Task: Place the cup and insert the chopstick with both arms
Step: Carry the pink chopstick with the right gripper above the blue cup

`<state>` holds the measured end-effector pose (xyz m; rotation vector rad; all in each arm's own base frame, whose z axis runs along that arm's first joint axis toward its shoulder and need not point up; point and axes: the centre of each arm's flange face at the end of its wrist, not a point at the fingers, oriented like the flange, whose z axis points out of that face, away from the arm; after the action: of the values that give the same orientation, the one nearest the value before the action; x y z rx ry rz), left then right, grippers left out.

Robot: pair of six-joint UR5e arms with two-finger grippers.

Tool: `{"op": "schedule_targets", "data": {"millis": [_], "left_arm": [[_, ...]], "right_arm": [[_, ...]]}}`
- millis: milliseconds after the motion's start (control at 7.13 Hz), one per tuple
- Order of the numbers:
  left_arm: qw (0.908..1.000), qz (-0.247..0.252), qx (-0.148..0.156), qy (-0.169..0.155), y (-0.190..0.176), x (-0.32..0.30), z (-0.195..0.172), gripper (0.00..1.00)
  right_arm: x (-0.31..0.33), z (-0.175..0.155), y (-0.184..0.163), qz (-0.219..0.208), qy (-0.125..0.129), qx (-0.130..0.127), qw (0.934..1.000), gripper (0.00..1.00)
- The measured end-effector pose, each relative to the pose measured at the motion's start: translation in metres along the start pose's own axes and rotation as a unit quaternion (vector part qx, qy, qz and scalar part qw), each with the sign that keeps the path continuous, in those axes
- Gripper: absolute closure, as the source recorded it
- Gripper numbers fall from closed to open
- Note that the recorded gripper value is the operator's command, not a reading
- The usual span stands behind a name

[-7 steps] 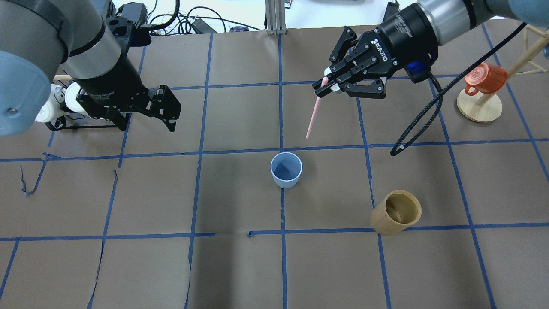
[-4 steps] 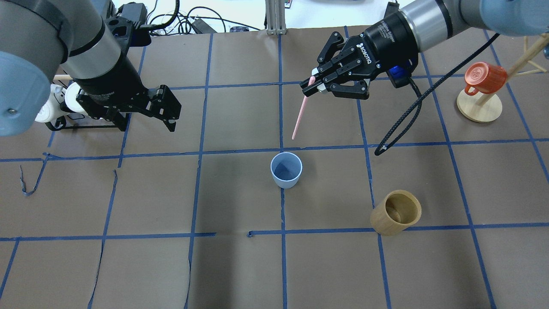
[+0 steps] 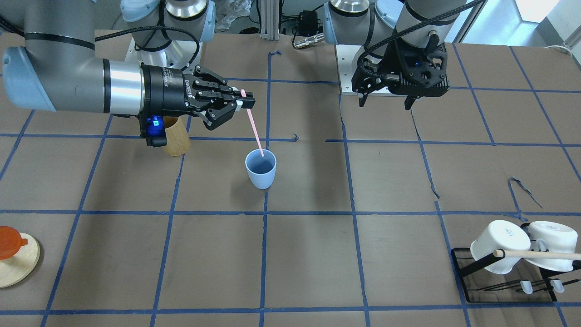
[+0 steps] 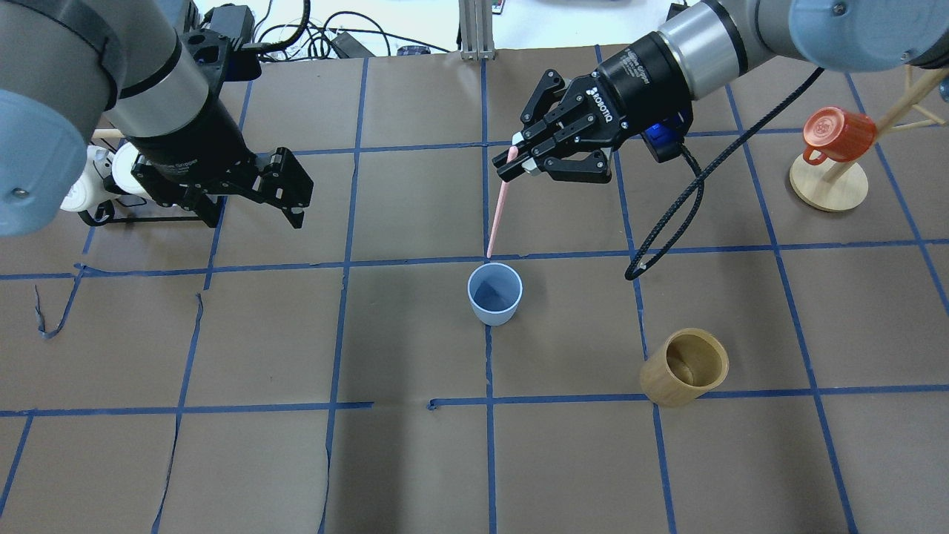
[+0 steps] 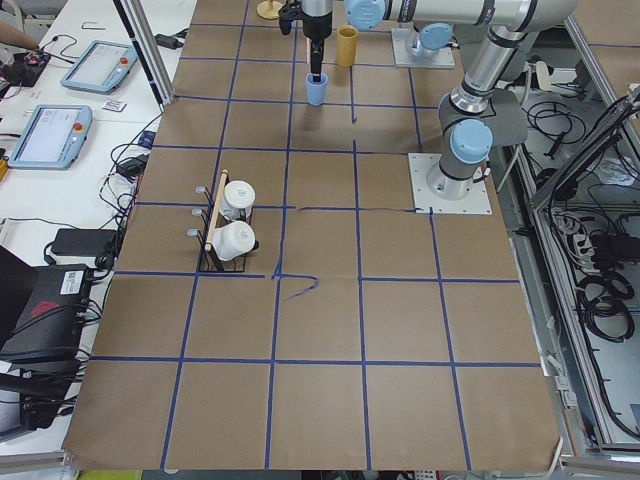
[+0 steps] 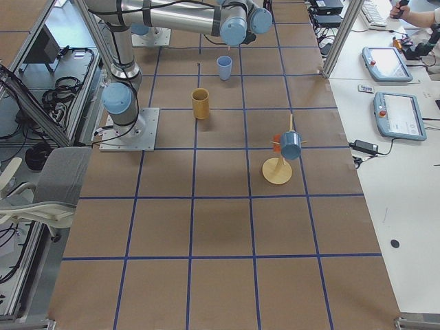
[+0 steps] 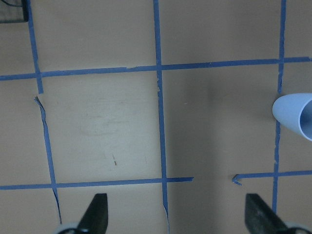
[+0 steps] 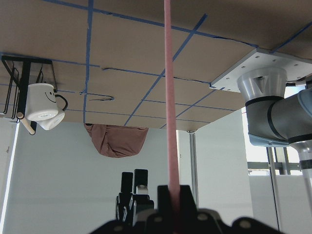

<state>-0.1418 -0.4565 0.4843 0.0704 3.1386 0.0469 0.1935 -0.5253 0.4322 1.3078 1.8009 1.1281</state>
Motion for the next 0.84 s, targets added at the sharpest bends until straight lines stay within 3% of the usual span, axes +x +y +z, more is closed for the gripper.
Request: {"op": "schedule_targets", "data": {"millis": [280,841], "left_arm": [[1.0000,0.001,0.000,0.000,0.000,0.000,0.000,0.00],[1.0000,0.000,0.000,0.000,0.001,0.000,-0.001,0.00]], "right_arm": [[-0.007,0.005,0.018,0.027,-0.011,0.022,0.9994,0.83],[-0.011,0.014,0.045,0.039,-0.022,0.041,0.9981,0.83]]}}
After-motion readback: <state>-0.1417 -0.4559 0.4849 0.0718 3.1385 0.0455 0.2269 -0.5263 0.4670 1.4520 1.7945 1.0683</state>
